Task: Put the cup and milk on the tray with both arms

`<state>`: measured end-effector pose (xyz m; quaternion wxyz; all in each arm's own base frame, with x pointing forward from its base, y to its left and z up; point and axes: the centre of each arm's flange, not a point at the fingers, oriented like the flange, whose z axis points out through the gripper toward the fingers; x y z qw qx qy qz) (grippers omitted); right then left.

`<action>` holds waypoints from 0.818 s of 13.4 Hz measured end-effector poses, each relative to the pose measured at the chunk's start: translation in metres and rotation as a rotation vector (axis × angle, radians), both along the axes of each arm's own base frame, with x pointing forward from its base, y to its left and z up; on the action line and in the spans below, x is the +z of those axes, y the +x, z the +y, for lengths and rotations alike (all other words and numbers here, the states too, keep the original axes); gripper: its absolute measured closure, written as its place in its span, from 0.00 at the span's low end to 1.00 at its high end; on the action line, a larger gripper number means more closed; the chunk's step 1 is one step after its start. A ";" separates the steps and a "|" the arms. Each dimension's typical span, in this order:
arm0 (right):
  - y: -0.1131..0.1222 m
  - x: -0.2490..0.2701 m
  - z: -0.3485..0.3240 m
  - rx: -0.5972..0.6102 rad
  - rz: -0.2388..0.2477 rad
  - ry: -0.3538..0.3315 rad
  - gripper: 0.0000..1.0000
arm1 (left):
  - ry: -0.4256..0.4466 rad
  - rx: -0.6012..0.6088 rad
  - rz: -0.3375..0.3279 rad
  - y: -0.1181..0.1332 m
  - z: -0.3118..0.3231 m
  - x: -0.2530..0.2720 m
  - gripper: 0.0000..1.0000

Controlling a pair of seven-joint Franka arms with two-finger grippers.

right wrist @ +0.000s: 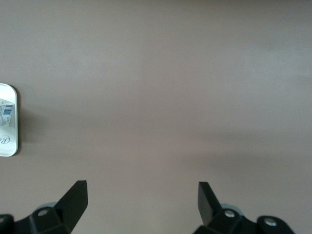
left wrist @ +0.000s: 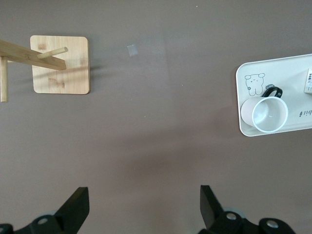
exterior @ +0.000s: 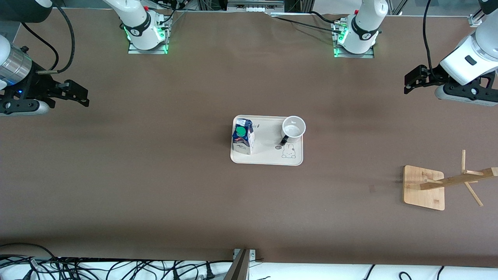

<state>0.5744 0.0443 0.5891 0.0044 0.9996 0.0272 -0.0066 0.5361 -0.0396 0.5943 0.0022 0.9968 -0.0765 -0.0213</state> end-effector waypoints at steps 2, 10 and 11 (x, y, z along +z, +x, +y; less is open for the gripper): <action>0.000 0.000 0.000 0.000 0.000 0.000 0.00 | 0.000 -0.003 -0.003 0.000 -0.002 0.001 0.00; 0.000 0.000 0.000 0.000 0.001 0.000 0.00 | -0.001 -0.010 0.002 0.003 -0.005 -0.002 0.00; 0.000 0.000 0.000 0.000 0.001 0.000 0.00 | -0.001 -0.010 0.002 0.003 -0.006 -0.002 0.00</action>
